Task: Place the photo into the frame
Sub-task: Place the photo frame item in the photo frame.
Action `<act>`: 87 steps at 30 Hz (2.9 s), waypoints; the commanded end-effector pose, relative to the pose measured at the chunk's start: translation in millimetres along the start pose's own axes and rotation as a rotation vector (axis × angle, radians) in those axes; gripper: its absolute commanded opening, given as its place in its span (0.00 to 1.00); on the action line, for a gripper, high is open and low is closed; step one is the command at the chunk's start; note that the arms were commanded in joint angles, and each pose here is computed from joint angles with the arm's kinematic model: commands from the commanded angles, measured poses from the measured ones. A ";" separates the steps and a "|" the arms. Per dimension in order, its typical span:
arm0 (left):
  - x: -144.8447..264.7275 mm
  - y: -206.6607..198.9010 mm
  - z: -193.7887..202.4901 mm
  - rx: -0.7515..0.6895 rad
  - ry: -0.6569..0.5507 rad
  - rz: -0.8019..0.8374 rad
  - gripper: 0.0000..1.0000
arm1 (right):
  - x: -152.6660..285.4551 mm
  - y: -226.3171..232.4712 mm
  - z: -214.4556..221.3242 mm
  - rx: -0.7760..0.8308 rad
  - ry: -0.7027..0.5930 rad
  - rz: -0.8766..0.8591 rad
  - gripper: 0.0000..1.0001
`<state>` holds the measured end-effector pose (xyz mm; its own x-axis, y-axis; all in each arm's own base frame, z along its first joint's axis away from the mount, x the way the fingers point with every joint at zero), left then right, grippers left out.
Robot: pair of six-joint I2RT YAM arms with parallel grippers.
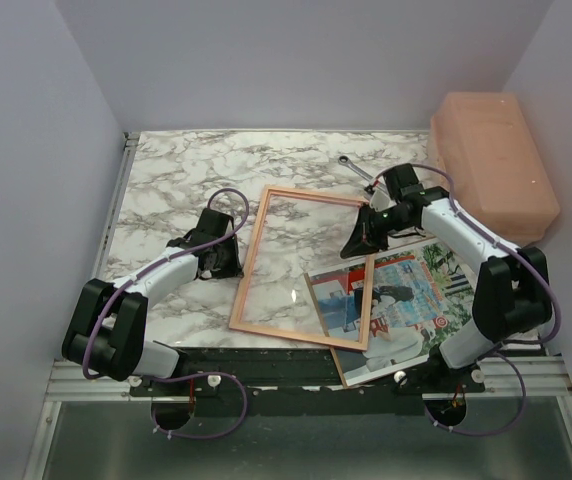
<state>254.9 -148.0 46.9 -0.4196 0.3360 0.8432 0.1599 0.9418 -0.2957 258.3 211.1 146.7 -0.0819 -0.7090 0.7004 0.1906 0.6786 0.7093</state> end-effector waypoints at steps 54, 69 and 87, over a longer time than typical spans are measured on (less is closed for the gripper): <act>-7.2 6.1 13.8 -0.010 0.065 -0.044 0.00 | -1.0 -108.1 -44.3 0.042 -0.243 0.631 1.00; -5.4 5.3 12.5 -0.007 0.059 -0.046 0.20 | -5.2 -114.2 -35.2 0.041 -0.199 0.628 1.00; -8.1 -32.1 2.3 0.033 -0.012 0.117 0.46 | 1.8 -114.9 -37.7 0.053 -0.222 0.673 1.00</act>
<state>251.5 -171.2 49.6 -0.4160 0.4167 0.8082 0.1691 0.9088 -0.3815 274.5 133.9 58.1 -0.1510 -0.1320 0.9797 0.2273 0.9598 0.1644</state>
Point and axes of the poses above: each gripper's point midway between its finger pads, its own x axis back along the fingers, its own y axis along the line the jaws close on, z = x × y, the point moved 1 cm from there along x, back along the fingers, and after that the axes turned 10 degrees about -x, right-handed, at the moved point
